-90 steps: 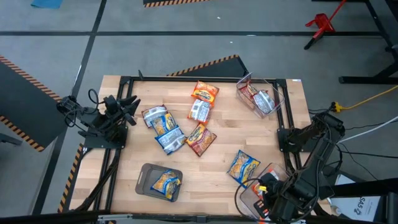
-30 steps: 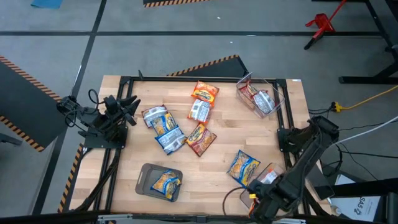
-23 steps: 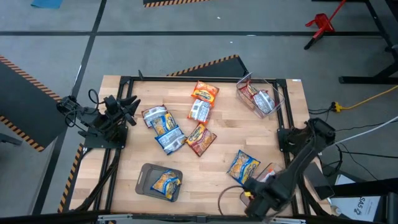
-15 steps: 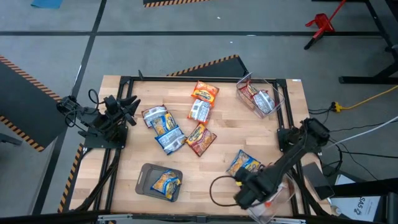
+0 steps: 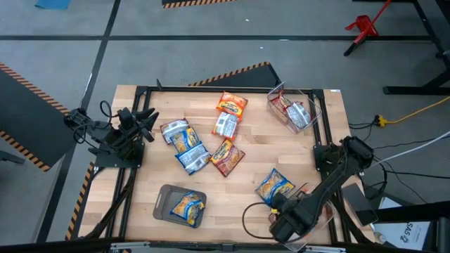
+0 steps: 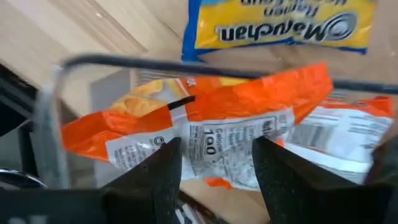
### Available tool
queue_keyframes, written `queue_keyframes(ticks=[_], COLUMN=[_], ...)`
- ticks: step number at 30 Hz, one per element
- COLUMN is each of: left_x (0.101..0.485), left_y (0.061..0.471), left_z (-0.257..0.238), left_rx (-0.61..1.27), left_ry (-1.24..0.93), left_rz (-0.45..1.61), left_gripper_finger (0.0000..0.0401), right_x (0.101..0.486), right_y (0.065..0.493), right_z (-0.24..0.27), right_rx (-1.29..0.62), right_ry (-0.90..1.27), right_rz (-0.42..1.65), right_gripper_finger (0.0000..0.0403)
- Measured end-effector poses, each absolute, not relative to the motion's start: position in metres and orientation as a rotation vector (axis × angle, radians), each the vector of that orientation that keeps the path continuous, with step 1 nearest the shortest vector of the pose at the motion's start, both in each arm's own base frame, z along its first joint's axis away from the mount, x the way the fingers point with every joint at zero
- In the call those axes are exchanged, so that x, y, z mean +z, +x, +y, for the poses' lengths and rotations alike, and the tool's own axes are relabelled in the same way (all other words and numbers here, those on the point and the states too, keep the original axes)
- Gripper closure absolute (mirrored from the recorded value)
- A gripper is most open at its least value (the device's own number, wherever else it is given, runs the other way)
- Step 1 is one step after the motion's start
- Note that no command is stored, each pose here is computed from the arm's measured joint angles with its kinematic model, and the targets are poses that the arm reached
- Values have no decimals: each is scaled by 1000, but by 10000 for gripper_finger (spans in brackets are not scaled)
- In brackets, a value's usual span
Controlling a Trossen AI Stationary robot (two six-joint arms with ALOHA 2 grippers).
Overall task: Sort Maruchan noodles
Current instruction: Put the orange noodle pack into the bottom transparent bin, then put the blue noodle pack into the black bin
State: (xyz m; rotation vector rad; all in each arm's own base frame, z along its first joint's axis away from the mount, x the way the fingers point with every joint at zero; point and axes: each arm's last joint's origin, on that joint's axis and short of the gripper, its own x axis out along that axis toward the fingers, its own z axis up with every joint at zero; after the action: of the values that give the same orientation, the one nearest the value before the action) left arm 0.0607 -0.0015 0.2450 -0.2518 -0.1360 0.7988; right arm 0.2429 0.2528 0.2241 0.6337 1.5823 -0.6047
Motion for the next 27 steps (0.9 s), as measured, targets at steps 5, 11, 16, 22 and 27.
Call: queue_keyframes(ticks=[5,11,16,22,27], left_x=[245,245,245,245,245], left_y=[61,61,61,61,61], left_z=[-2,-2,-2,-2,-2], left_rx=[798,798,798,798,796], left_ry=[-252,-252,-254,-273,-297], left_rz=[-136,-136,-137,-145,-155], left_gripper_finger=[261,261,261,261,261], right_x=[200,197,221,268,294], right_y=[243,248,249,243,264], right_z=[254,252,247,235,209], right_rx=[-560,-505,-501,-530,-509], right_ry=[700,728,701,661,577], right_rz=[1611,1631,1584,1484,1261], right_gripper_finger=[221,221,221,221,221])
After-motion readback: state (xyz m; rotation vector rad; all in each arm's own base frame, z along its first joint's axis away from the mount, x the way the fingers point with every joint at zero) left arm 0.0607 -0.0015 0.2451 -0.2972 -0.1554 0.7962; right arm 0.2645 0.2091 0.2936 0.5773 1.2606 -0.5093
